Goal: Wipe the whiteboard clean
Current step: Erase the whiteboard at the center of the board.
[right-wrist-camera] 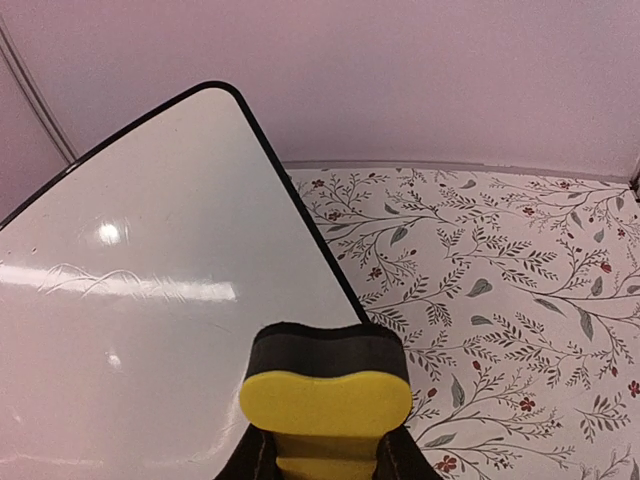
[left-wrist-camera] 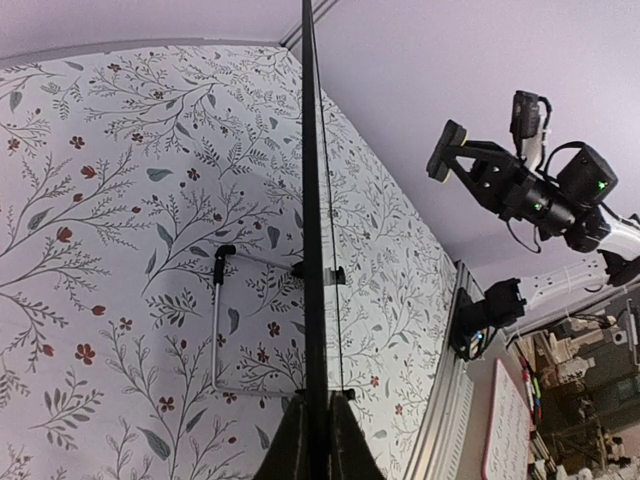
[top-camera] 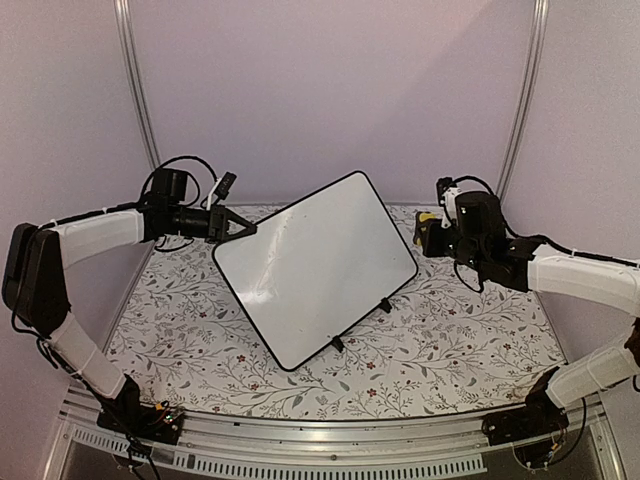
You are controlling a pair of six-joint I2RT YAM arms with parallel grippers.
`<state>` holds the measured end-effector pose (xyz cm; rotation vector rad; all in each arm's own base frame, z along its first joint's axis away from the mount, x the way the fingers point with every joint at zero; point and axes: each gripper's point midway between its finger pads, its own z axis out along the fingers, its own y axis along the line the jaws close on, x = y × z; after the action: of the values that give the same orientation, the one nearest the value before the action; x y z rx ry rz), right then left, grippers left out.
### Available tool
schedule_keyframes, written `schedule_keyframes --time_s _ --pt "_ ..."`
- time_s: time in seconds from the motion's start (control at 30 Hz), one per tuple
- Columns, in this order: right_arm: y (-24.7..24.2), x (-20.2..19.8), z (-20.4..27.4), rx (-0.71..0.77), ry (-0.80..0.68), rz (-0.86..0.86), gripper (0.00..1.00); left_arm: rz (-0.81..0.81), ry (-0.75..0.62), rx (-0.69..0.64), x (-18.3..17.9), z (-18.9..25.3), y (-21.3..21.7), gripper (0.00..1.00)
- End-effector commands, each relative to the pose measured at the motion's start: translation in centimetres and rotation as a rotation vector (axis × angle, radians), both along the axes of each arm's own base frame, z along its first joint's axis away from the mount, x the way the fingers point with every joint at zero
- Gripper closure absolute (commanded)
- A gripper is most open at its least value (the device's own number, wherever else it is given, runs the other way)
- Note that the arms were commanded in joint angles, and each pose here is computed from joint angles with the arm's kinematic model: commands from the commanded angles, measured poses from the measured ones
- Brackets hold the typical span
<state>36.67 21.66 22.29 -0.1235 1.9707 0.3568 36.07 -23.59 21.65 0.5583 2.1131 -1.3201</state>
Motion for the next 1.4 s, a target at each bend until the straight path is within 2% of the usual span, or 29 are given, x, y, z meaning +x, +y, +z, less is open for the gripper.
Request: schedule_keyframes --time_s 0.0,0.23,0.53,0.77,0.9,0.93,1.17,1.37 --pt "-1.6 -0.2 0.0 -0.044 0.027 -0.076 1.00 -0.043 -0.031 -0.007 -0.6 0.1 -0.7 0.94" --pt "-2.8 -0.2 -1.8 -0.062 0.081 -0.128 1.00 -0.039 -0.035 -0.006 -0.5 0.2 -0.6 0.82" --pt "-3.1 0.1 -3.2 -0.031 0.105 -0.124 1.00 -0.035 -0.033 -0.012 -0.3 0.3 -0.5 0.81" --pt "-0.2 3.9 -4.4 -0.067 0.129 -0.098 1.00 -0.035 -0.034 -0.012 -0.4 0.3 -0.5 0.79" --pt "1.5 6.0 -6.3 -0.090 0.164 -0.090 1.00 -0.040 -0.035 -0.016 -0.5 0.4 -0.6 0.99" --pt "1.9 6.3 -7.3 -0.099 0.185 -0.085 1.00 -0.040 -0.039 -0.015 -0.5 0.4 -0.5 1.00" --pt "3.2 7.0 -10.5 -0.102 0.250 -0.057 1.00 -0.042 -0.042 -0.020 -0.5 0.7 -0.5 1.00" --pt "1.8 6.6 -11.6 -0.146 0.258 -0.105 1.00 -0.043 -0.043 -0.024 -0.5 0.8 -0.6 1.00"
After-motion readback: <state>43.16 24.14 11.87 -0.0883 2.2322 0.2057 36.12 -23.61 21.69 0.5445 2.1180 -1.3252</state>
